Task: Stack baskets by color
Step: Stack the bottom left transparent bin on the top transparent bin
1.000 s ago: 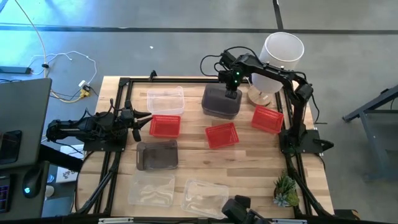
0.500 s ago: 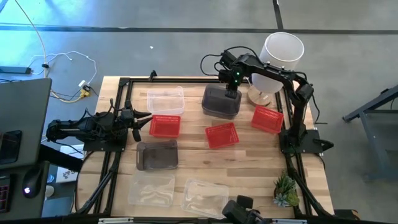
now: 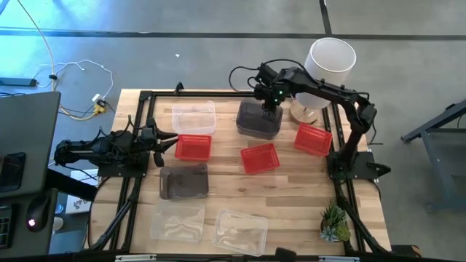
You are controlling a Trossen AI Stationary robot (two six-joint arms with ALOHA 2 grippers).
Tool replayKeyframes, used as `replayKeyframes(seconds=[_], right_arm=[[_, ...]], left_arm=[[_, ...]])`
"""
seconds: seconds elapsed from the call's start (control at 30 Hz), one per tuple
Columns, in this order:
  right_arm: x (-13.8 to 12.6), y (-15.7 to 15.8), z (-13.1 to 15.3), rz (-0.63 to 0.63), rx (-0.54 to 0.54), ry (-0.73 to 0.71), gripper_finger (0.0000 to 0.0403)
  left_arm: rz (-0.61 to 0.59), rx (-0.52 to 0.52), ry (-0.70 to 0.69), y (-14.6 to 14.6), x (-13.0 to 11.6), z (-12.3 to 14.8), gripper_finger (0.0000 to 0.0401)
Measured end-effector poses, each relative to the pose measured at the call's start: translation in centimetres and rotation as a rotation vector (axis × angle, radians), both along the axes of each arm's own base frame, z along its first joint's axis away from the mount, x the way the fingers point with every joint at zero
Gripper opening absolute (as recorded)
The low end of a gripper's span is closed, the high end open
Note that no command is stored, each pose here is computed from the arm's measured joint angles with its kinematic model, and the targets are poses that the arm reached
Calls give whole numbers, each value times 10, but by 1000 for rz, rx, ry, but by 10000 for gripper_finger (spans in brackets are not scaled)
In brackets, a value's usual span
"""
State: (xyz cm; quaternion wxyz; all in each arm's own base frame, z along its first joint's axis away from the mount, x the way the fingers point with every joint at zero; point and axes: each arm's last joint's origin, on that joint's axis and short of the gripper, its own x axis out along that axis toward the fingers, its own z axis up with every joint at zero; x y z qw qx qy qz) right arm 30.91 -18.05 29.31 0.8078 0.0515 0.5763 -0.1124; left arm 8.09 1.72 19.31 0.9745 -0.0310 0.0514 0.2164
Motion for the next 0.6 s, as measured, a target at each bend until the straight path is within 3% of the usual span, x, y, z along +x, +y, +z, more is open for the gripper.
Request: replayKeyframes(seconds=[0.17, 0.5, 0.6], right_arm=[[11, 25, 3, 43, 10, -4, 121], [29, 69, 3, 97, -19, 9, 121], [32, 81, 3, 110, -14, 7, 121]], left_arm=[[0, 0, 0, 0, -1, 2, 85], [16, 10, 27, 1, 0, 41, 85], [11, -28, 32, 1, 6, 52, 85]])
